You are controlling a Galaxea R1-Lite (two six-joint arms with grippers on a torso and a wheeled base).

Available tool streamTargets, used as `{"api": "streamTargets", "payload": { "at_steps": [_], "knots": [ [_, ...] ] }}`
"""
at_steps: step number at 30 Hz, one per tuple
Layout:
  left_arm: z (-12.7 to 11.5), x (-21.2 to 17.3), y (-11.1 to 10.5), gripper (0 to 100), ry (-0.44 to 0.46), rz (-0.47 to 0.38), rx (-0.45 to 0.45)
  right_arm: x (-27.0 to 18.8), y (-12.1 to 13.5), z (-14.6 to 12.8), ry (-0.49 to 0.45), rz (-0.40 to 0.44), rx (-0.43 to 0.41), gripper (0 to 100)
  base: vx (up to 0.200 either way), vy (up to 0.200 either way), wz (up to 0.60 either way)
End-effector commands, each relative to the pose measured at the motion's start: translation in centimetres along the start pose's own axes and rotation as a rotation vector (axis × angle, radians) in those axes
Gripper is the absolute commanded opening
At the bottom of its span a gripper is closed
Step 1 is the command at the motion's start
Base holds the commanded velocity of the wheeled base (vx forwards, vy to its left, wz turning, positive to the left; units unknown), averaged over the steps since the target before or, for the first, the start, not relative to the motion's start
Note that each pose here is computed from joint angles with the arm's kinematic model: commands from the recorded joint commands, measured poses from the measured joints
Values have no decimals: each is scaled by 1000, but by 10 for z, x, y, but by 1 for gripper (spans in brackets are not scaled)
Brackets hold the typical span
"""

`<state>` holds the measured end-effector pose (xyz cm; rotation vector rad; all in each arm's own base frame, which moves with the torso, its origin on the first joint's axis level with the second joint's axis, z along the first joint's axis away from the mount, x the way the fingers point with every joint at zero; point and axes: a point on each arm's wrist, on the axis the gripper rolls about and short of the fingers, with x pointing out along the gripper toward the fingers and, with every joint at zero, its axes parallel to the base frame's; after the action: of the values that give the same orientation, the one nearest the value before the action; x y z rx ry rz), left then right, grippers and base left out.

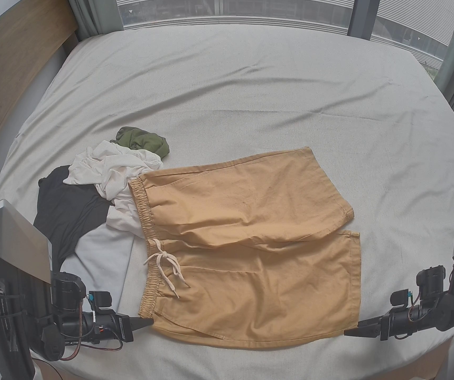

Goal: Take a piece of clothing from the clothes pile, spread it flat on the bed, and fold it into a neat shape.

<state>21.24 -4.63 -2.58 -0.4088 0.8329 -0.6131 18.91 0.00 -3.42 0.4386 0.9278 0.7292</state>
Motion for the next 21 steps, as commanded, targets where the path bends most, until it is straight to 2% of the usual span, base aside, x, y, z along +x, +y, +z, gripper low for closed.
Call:
{"api": "streamTargets", "payload": {
  "at_steps": [1, 12, 15, 16, 21],
  "knots": [
    [0, 0, 0, 0, -2, -1, 1, 3, -1, -9, 39, 2, 35, 100, 0, 0, 0],
    [1, 0, -1, 0, -4, -3, 3, 17, -4, -8, 37, -5, -16, 100, 0, 0, 0],
    [0, 0, -1, 0, -2, -3, 3, 19, -6, -9, 36, -4, -5, 100, 0, 0, 0],
    [1, 0, -1, 0, -3, -4, 4, 19, -6, -9, 37, -4, -3, 0, 0, 0, 0],
    [1, 0, -1, 0, -2, -6, 5, 16, -5, -7, 28, -8, 9, 0, 0, 0, 0]
  ]
}}
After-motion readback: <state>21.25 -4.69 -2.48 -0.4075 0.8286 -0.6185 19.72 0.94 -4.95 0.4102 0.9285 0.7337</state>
